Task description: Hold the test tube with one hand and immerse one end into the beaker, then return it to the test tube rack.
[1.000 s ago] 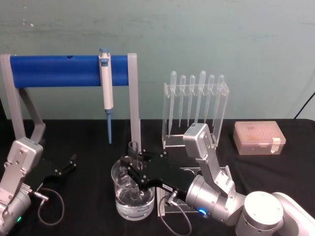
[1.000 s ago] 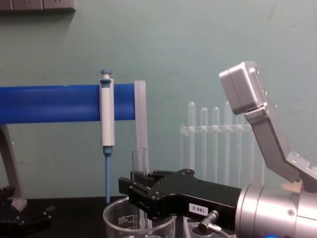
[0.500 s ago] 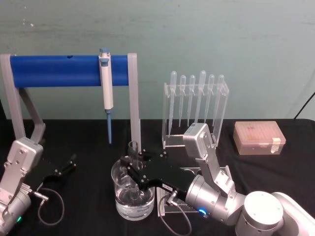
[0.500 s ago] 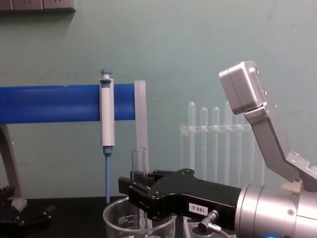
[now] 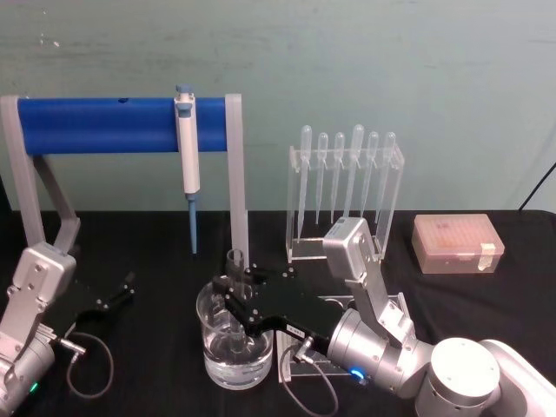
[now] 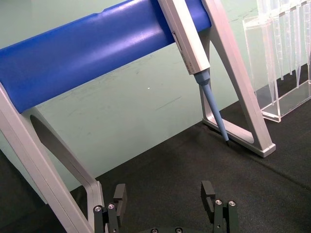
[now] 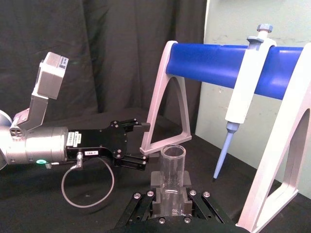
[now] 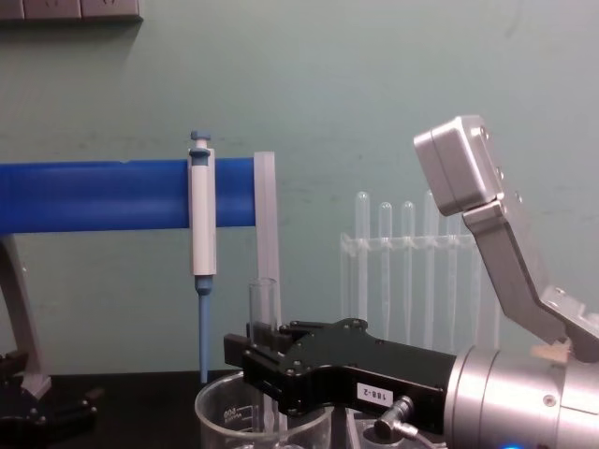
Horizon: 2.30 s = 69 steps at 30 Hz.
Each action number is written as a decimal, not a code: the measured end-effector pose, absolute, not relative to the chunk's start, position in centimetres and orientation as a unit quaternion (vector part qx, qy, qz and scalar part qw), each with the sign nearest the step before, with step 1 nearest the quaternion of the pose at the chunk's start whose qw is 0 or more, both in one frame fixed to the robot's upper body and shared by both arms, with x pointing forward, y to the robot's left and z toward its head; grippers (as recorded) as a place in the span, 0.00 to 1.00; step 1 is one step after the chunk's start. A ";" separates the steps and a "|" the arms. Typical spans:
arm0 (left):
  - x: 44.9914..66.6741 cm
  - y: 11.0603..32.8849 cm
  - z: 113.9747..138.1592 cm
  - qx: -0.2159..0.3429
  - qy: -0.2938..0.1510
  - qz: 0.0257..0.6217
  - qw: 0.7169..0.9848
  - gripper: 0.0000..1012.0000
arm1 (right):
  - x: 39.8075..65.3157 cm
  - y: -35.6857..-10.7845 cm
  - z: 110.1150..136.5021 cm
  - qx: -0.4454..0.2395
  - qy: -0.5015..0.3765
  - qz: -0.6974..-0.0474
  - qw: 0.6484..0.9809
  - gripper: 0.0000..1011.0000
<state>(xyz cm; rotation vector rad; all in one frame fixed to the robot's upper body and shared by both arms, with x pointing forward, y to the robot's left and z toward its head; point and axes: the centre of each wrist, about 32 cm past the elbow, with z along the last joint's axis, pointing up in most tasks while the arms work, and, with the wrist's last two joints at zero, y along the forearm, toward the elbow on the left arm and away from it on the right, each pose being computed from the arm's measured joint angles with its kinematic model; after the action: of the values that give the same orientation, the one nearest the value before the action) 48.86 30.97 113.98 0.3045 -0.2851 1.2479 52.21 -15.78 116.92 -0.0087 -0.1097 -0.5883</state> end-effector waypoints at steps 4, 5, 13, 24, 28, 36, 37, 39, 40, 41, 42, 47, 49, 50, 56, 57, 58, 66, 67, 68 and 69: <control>48.9 31.0 114.0 0.141 -0.132 0.580 0.791 0.99 | 52.2 -15.8 116.9 -0.004 -0.054 -0.290 0.956 0.22; 48.9 31.0 114.0 0.142 -0.132 0.580 0.791 0.99 | 52.2 -15.8 116.9 -0.004 -0.054 -0.290 0.956 0.22; 48.9 31.0 114.0 0.141 -0.132 0.580 0.791 0.99 | 52.2 -15.8 116.9 -0.004 -0.054 -0.290 0.956 0.22; 48.9 31.0 114.0 0.141 -0.132 0.580 0.791 0.99 | 52.2 -15.8 116.9 -0.004 -0.054 -0.290 0.956 0.22; 48.9 31.0 114.0 0.142 -0.132 0.580 0.791 0.99 | 52.2 -15.8 116.9 -0.004 -0.054 -0.290 0.956 0.22; 48.9 31.0 114.0 0.141 -0.132 0.580 0.791 0.99 | 52.2 -15.8 116.9 -0.004 -0.054 -0.290 0.956 0.22; 48.9 31.0 114.0 0.141 -0.132 0.580 0.791 0.99 | 52.2 -15.8 116.9 -0.004 -0.054 -0.290 0.956 0.23; 48.9 31.0 114.0 0.141 -0.132 0.580 0.791 0.99 | 52.2 -15.8 116.9 -0.004 -0.054 -0.290 0.956 0.22; 48.9 31.0 114.0 0.141 -0.132 0.580 0.791 0.99 | 52.2 -15.8 116.9 -0.004 -0.054 -0.290 0.956 0.22; 48.9 31.0 114.0 0.141 -0.132 0.580 0.791 0.99 | 52.2 -15.8 116.9 -0.004 -0.054 -0.290 0.956 0.22; 48.9 31.0 114.0 0.141 -0.132 0.580 0.791 0.99 | 52.2 -15.8 116.9 -0.004 -0.054 -0.290 0.956 0.22; 48.9 31.0 114.0 0.142 -0.132 0.580 0.791 0.99 | 52.2 -15.8 116.9 -0.004 -0.054 -0.290 0.956 0.22; 48.9 31.0 114.0 0.141 -0.132 0.580 0.791 0.99 | 52.2 -15.8 116.9 -0.004 -0.054 -0.290 0.956 0.22; 48.9 31.0 114.0 0.141 -0.132 0.580 0.791 0.99 | 52.2 -15.8 116.9 -0.004 -0.054 -0.290 0.956 0.22; 48.9 31.0 114.0 0.141 -0.132 0.580 0.791 0.99 | 52.2 -15.8 116.9 -0.004 -0.054 -0.290 0.956 0.22; 48.9 31.0 114.0 0.141 -0.132 0.580 0.791 0.99 | 52.2 -15.8 116.9 -0.004 -0.054 -0.290 0.956 0.22; 48.9 31.0 114.0 0.141 -0.132 0.580 0.791 0.99 | 52.2 -15.8 116.9 -0.004 -0.054 -0.290 0.956 0.22; 48.9 31.0 114.0 0.142 -0.133 0.580 0.791 0.99 | 52.2 -15.8 116.9 -0.004 -0.054 -0.290 0.956 0.22; 48.9 31.0 114.0 0.141 -0.132 0.580 0.791 0.99 | 52.2 -15.8 116.9 -0.004 -0.054 -0.290 0.956 0.22; 48.9 31.0 114.0 0.141 -0.132 0.580 0.791 0.99 | 52.2 -15.8 116.9 -0.004 -0.054 -0.290 0.956 0.22; 48.9 31.0 114.0 0.141 -0.132 0.580 0.791 0.99 | 52.2 -15.8 116.9 -0.004 -0.054 -0.290 0.956 0.22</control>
<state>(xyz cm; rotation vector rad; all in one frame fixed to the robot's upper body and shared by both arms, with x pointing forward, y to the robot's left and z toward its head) 48.86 30.97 113.98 0.3044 -0.2851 1.2480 52.21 -15.78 116.91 -0.0086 -0.1096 -0.5885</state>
